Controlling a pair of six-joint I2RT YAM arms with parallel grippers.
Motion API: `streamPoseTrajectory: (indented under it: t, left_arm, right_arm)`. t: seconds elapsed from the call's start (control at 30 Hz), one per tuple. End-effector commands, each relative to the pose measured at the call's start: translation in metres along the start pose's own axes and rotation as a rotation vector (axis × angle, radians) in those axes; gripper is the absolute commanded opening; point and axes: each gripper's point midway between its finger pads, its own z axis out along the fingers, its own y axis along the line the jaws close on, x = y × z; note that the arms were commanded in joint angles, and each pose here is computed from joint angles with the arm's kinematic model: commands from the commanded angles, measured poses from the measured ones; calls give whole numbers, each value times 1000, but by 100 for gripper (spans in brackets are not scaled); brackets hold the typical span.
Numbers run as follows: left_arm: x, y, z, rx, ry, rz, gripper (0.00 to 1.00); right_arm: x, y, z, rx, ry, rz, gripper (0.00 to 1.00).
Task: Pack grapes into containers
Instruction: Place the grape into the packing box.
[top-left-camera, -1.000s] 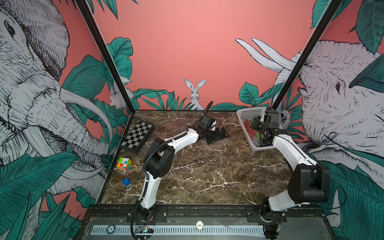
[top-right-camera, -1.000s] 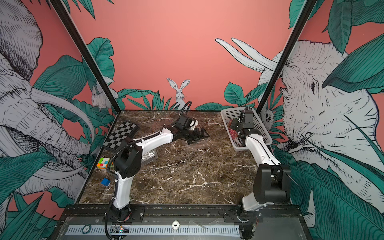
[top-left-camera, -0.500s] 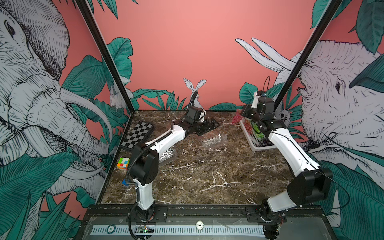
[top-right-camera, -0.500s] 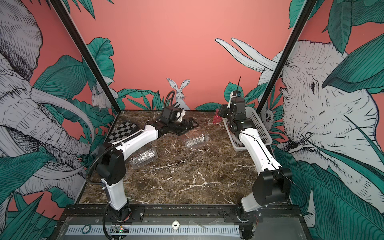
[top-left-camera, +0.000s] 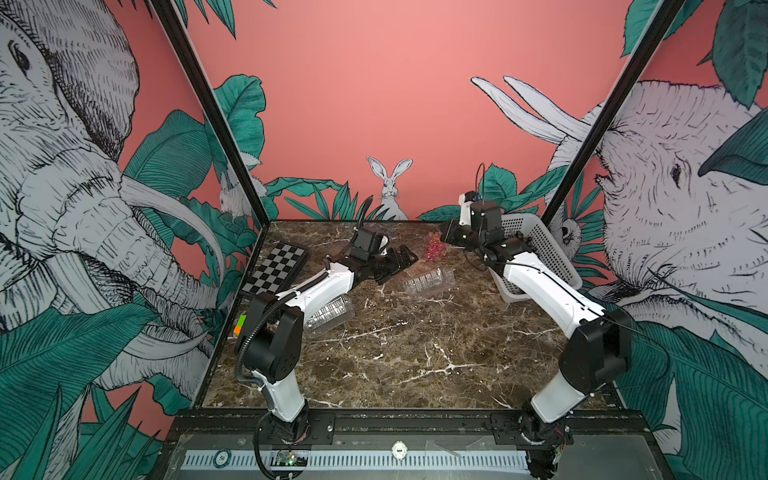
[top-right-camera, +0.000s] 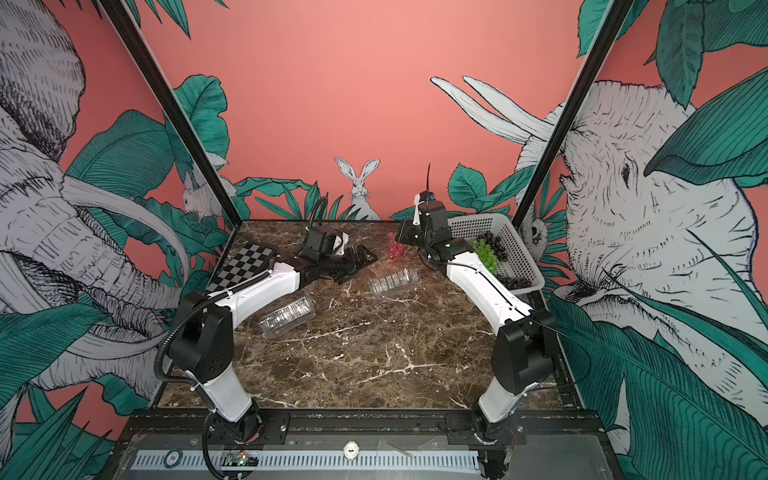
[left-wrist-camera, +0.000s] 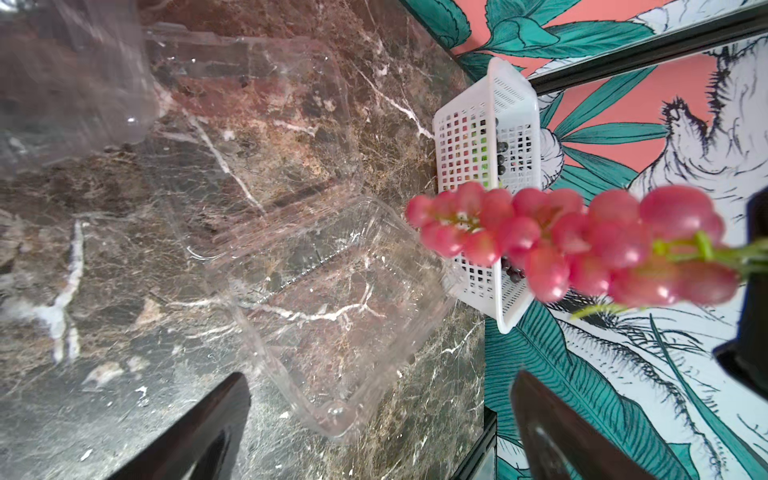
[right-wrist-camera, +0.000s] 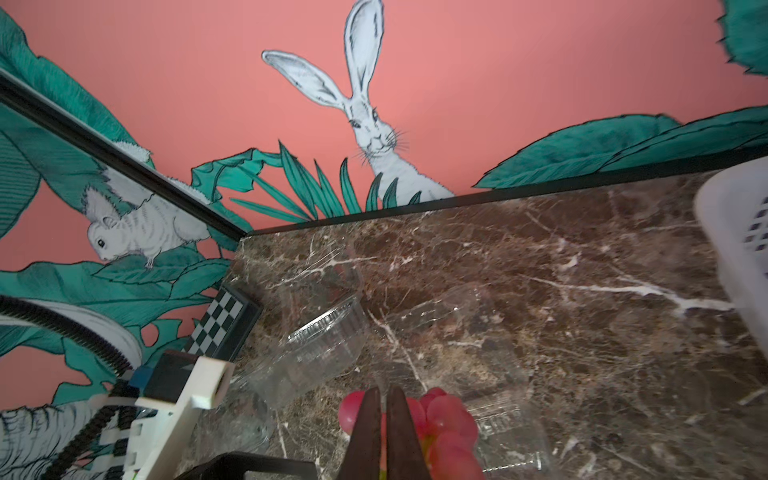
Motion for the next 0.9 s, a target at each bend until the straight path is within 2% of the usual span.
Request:
streamPoseTrajectory:
  t: [0.0,0.2,0.27,0.47,0.87]
  left_arm:
    - [-10,-13,-18,44,-60,-3,100]
    - [-11,2,-19,19,-80,-36,99]
    - [-11,4,-18,18,-78,-40,100]
    - [-5,12,-8,11,-44,-63,99]
    - [8,43,21,-47,21,-93,100]
  right_arm:
    - [9,21,4,-77,6,20,0]
    - [57,16,14,-88,99,49,0]
    - [85,3,19,-70,159,64,0]
    - [132,-24,26,-24,238,107,0]
    - [189,-70,29,79,339,112,0]
